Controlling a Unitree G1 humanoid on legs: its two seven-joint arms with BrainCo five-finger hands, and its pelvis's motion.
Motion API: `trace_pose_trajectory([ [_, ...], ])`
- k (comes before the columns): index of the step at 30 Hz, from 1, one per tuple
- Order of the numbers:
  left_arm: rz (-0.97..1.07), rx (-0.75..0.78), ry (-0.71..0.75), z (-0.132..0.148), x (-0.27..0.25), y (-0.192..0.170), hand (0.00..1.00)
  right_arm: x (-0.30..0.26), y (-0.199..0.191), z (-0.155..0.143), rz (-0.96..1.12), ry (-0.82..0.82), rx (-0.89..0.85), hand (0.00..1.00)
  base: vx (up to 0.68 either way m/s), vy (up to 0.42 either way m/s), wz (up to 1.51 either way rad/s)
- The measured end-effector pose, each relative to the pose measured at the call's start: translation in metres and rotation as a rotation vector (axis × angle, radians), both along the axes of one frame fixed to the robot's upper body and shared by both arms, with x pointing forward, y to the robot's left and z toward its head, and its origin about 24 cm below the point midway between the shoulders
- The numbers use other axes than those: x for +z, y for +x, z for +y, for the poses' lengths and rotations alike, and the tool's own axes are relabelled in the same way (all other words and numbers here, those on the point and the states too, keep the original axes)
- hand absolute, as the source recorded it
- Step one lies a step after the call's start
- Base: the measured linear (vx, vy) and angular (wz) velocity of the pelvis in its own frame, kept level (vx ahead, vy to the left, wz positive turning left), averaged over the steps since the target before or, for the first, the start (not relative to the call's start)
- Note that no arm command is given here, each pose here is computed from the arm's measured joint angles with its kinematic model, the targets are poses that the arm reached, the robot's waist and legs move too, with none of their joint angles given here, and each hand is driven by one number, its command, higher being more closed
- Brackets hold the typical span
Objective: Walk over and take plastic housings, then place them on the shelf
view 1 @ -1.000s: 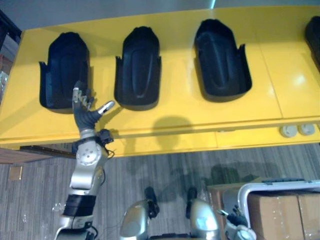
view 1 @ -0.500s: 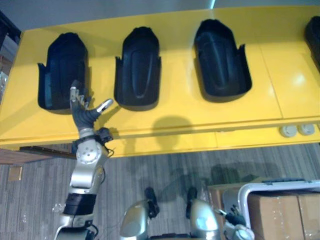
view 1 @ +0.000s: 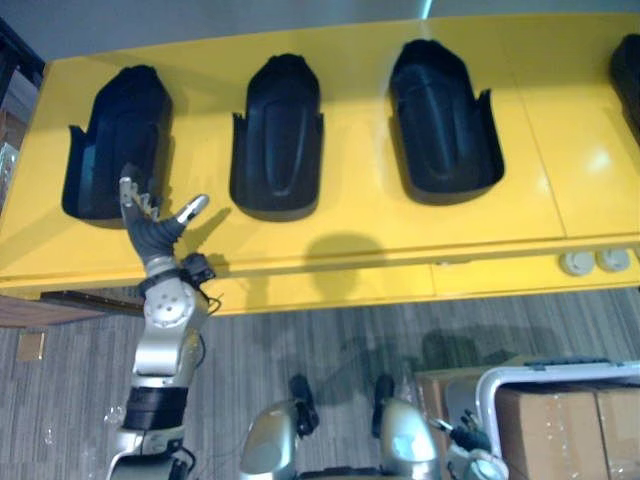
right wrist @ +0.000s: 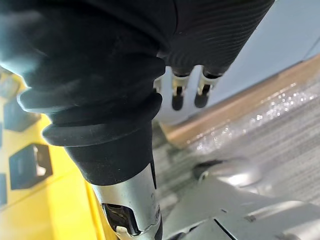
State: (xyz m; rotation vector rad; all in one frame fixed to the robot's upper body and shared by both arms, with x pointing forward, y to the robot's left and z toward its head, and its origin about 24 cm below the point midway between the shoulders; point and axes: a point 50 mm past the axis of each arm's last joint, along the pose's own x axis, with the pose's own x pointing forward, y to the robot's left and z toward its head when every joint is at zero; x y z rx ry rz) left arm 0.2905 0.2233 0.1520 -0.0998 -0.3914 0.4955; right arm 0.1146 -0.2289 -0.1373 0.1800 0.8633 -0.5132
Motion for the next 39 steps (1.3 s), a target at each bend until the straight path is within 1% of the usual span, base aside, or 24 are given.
trace_pose_trajectory([
  [6,-0.139,-0.097,0.034,-0.008,0.017,-0.005,0.0,-0.001,-0.001,0.002,0.004,0.007,-0.003,0.0,0.0,0.0,0.01],
  [9,-0.288,-0.215,0.058,-0.02,0.037,-0.015,0.0,-0.002,-0.003,0.003,0.014,0.008,-0.007,0.0,0.0,0.0,0.0],
  [11,-0.37,-0.32,0.04,-0.029,0.047,-0.021,0.0,-0.004,-0.007,0.001,0.03,0.005,-0.032,0.0,0.0,0.0,0.0],
  [13,-0.417,-0.391,0.027,-0.035,0.053,-0.026,0.0,-0.007,-0.014,-0.001,0.061,0.004,-0.06,0.0,0.04,0.01,-0.02],
  [14,-0.43,-0.4,0.032,-0.036,0.054,-0.029,0.0,-0.009,-0.019,-0.002,0.08,0.009,-0.067,0.0,0.06,0.017,-0.05],
  [17,-0.499,-0.395,0.025,-0.035,0.059,-0.043,0.0,-0.017,-0.05,-0.002,0.172,0.027,-0.122,0.0,0.11,0.012,0.04],
  [20,-0.545,-0.357,-0.011,-0.028,0.062,-0.054,0.0,-0.023,-0.069,0.0,0.238,0.051,-0.167,0.0,0.16,0.015,0.04],
  [23,-0.546,-0.179,-0.039,-0.006,0.058,-0.065,0.0,-0.026,-0.082,0.002,0.29,0.065,-0.207,0.0,0.12,0.014,0.04],
  [25,-0.435,0.055,-0.062,0.024,0.041,-0.075,0.0,-0.028,-0.087,0.003,0.324,0.087,-0.226,0.0,0.09,0.009,0.09],
  [27,-0.352,0.203,-0.103,0.045,0.027,-0.078,0.0,-0.029,-0.092,0.004,0.345,0.11,-0.242,0.0,0.08,-0.008,0.17],
  [28,-0.242,0.362,-0.147,0.069,0.007,-0.081,0.0,-0.031,-0.096,0.005,0.369,0.132,-0.26,0.0,0.05,-0.009,0.31],
  [29,-0.189,0.427,-0.154,0.079,-0.002,-0.084,0.0,-0.031,-0.098,0.005,0.379,0.137,-0.262,0.0,0.04,-0.007,0.34],
  [30,-0.106,0.524,-0.172,0.093,-0.018,-0.09,0.0,-0.031,-0.1,0.005,0.39,0.15,-0.268,0.0,0.02,-0.009,0.13],
  [32,0.153,0.728,-0.213,0.13,-0.065,-0.105,0.0,-0.032,-0.099,0.007,0.395,0.18,-0.267,0.0,-0.01,-0.021,0.08],
  [33,0.264,0.778,-0.241,0.141,-0.085,-0.113,0.0,-0.032,-0.098,0.008,0.398,0.188,-0.264,0.0,-0.03,-0.028,0.14],
  [35,0.515,0.814,-0.352,0.16,-0.138,-0.138,0.0,-0.033,-0.096,0.01,0.397,0.211,-0.252,0.0,-0.03,-0.024,0.08],
  [36,0.585,0.82,-0.386,0.162,-0.152,-0.148,0.0,-0.033,-0.094,0.01,0.398,0.215,-0.25,0.0,-0.04,-0.02,0.01],
  [38,0.832,0.825,-0.567,0.158,-0.21,-0.192,0.0,-0.034,-0.09,0.012,0.395,0.24,-0.243,0.0,-0.05,-0.024,0.02],
  [39,0.893,0.816,-0.606,0.154,-0.221,-0.203,0.0,-0.034,-0.089,0.013,0.396,0.246,-0.242,0.0,-0.07,-0.03,0.01],
])
